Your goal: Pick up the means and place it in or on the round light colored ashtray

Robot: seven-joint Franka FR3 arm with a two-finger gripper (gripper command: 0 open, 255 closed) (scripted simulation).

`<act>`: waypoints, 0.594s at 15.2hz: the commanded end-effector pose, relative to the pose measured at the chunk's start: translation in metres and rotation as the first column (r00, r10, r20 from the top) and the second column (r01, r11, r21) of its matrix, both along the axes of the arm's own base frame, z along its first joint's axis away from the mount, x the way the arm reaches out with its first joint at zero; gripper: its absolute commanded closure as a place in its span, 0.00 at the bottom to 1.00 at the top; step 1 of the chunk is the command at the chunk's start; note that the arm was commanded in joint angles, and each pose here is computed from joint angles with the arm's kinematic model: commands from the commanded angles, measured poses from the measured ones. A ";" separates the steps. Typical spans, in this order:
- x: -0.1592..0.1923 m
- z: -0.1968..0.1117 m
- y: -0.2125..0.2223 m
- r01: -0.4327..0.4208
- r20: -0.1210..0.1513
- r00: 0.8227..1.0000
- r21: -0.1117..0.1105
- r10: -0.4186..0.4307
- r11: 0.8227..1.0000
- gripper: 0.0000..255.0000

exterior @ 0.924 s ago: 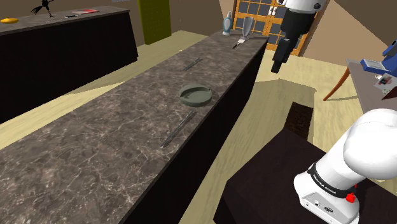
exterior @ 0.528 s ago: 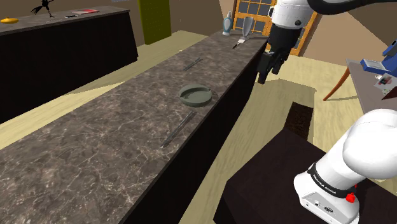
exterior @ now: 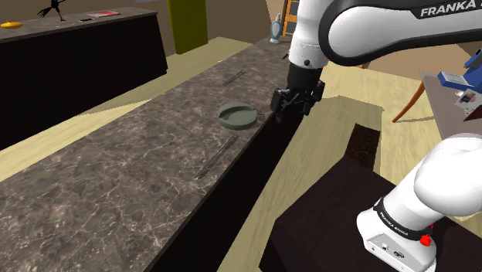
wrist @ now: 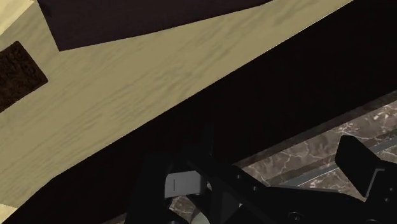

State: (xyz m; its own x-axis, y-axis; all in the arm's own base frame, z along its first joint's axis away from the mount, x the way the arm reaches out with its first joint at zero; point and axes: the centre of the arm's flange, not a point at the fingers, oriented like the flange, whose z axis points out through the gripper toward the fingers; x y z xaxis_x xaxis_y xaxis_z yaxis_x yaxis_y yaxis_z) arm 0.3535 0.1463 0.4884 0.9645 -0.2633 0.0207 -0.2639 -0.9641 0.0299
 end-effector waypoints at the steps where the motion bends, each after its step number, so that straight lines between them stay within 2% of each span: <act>1: 0.013 -0.015 0.015 0.090 0.005 0.996 0.001 -0.090 0.996 0.00; 5: 0.042 -0.047 0.047 0.250 0.012 0.968 0.002 -0.250 0.968 0.00; 9: 0.075 -0.078 0.073 0.403 0.019 0.915 0.004 -0.403 0.915 0.00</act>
State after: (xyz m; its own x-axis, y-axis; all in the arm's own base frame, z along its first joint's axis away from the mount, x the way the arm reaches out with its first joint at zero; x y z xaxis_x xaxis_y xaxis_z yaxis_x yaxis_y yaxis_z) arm 0.4179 0.2117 0.4175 0.8061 -0.5906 0.0372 -0.5916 -0.8059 0.0255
